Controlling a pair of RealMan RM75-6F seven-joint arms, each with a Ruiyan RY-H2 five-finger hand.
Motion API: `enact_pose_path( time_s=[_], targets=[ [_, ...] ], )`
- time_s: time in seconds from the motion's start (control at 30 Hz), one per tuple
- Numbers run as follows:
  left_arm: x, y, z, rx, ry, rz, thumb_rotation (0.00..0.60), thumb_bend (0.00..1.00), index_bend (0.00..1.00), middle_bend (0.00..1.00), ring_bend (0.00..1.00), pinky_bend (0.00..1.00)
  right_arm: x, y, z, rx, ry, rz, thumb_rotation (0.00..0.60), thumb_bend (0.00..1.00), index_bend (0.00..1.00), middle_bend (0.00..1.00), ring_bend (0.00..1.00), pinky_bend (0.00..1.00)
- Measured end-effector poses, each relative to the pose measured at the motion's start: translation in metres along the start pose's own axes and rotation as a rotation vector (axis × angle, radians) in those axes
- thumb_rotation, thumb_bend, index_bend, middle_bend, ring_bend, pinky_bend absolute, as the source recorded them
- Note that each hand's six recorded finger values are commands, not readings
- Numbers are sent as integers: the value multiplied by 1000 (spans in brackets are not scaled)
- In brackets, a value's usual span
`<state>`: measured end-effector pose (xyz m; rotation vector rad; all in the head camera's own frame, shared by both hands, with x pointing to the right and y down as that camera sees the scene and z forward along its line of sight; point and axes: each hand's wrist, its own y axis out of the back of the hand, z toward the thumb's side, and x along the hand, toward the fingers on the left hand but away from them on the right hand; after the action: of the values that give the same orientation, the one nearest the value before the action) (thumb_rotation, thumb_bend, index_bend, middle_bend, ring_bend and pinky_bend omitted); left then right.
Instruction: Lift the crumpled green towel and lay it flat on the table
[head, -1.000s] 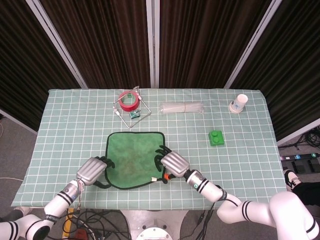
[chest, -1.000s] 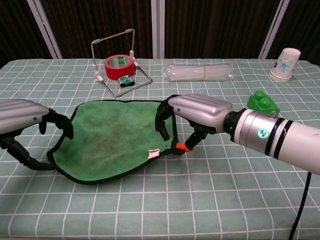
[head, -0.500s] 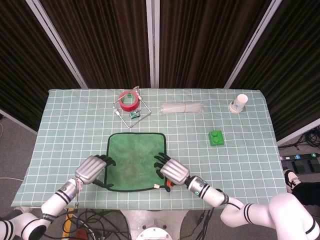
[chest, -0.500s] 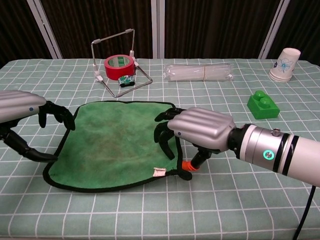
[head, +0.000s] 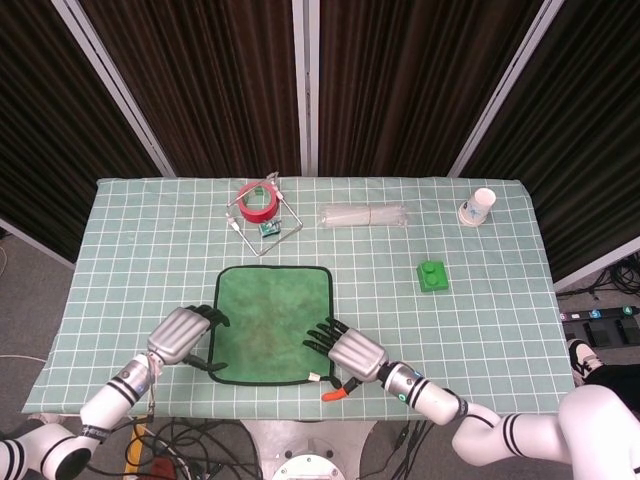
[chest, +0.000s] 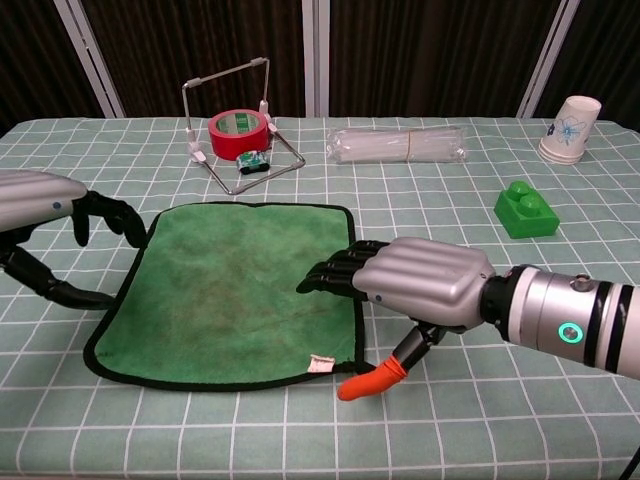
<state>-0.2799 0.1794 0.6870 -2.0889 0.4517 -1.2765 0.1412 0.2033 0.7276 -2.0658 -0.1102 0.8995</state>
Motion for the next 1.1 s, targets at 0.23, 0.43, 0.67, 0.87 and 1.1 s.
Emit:
enact_pose_path(
  time_s=[0.23,0.43,0.67,0.87,1.1],
  targets=[
    [-3,21,-28,-66,114,107,600,52,282,307,242,357,25,41,-40,-28,-160,-152,569,80,199,127,5,1],
    [-17,43,-77,-122,312,250,600,91,283,307,242,356,76,60,-91,-67,-413,-283,600,127,229,170,44,71],
    [-60,52,-122,-76,496,383,600,91,283,307,242,345,157,61,-134,-108,-641,-355,600,128,151,122,1,0],
    [-112,45,-133,-24,579,442,600,76,284,294,238,337,228,53,-144,-140,-765,-399,594,128,133,109,0,0],
    [-158,29,-115,-14,615,456,600,64,283,273,226,333,282,37,-133,-236,-862,-412,551,127,116,98,0,0]
  ],
)
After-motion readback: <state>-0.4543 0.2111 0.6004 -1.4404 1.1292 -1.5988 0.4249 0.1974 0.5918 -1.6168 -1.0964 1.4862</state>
